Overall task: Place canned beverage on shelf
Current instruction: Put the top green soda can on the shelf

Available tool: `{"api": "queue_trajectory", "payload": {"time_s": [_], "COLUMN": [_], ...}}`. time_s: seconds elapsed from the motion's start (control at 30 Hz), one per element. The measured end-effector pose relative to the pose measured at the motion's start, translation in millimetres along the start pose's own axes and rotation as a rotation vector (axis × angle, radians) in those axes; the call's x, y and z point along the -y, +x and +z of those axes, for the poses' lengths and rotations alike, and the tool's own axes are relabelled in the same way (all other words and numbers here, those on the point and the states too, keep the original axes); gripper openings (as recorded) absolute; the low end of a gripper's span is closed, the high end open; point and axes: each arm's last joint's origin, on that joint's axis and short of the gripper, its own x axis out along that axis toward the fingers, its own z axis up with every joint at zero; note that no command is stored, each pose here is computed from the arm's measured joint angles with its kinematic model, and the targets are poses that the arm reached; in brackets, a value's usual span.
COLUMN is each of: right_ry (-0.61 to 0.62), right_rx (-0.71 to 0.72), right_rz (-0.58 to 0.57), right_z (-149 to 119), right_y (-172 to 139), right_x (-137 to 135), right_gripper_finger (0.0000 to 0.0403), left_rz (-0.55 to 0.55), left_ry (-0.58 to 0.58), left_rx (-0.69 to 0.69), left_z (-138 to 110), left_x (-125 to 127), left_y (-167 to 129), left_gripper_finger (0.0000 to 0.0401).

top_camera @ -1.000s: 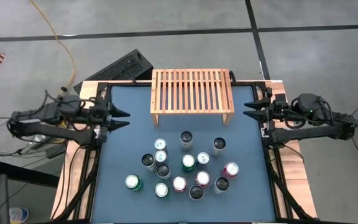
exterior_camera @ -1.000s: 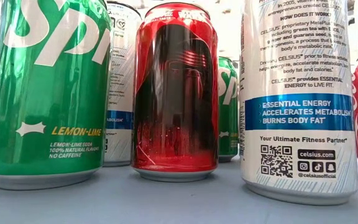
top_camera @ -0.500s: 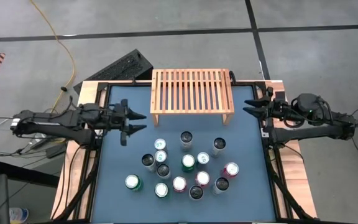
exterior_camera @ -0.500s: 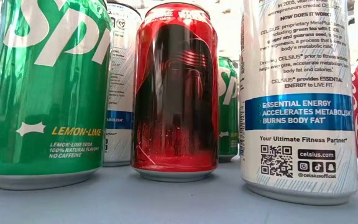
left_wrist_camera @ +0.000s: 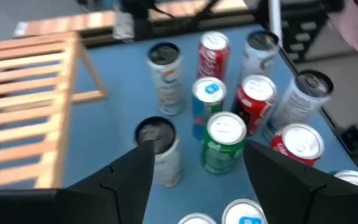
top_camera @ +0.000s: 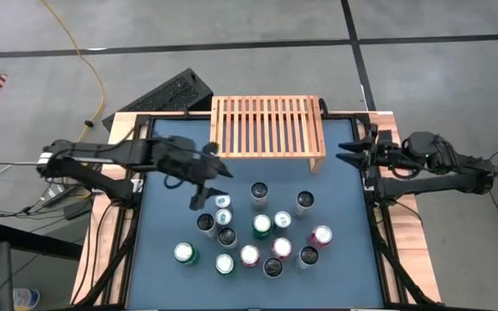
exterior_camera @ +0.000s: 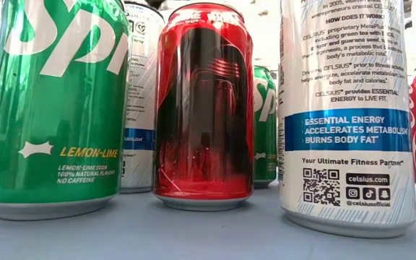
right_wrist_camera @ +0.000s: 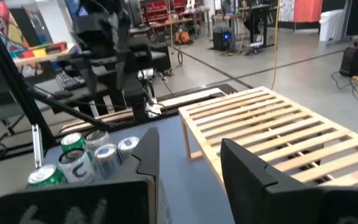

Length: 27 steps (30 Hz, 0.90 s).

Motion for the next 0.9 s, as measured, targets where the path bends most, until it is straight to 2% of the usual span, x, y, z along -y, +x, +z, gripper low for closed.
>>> {"api": "queue_trajectory", "payload": {"time_s": [0.27,0.53,0.77,0.9], "right_ry": [-0.014,-0.023,-0.028,-0.033], "right_rx": [-0.074,-0.09,-0.092,-0.112], "right_rz": [0.011,0.008,0.008,0.004], "right_z": [-7,-9,-9,-11], "right_y": [0,0,0,-1], "right_x": [1,1,1,1], "right_gripper_finger": [0.0126,0.0126,0.0126,0.0126], "left_rz": [-0.103,-0.147,-0.206,-0.226], "left_ry": [0.028,0.047,-0.044,-0.05], "left_rx": [-0.16,-0.262,-0.335,-0.328], "left_z": [31,45,32,32], "left_x": [6,17,21,24], "left_y": [60,108,138,140], "left_gripper_finger": [0.0236,0.0236,0.0236,0.0236]}}
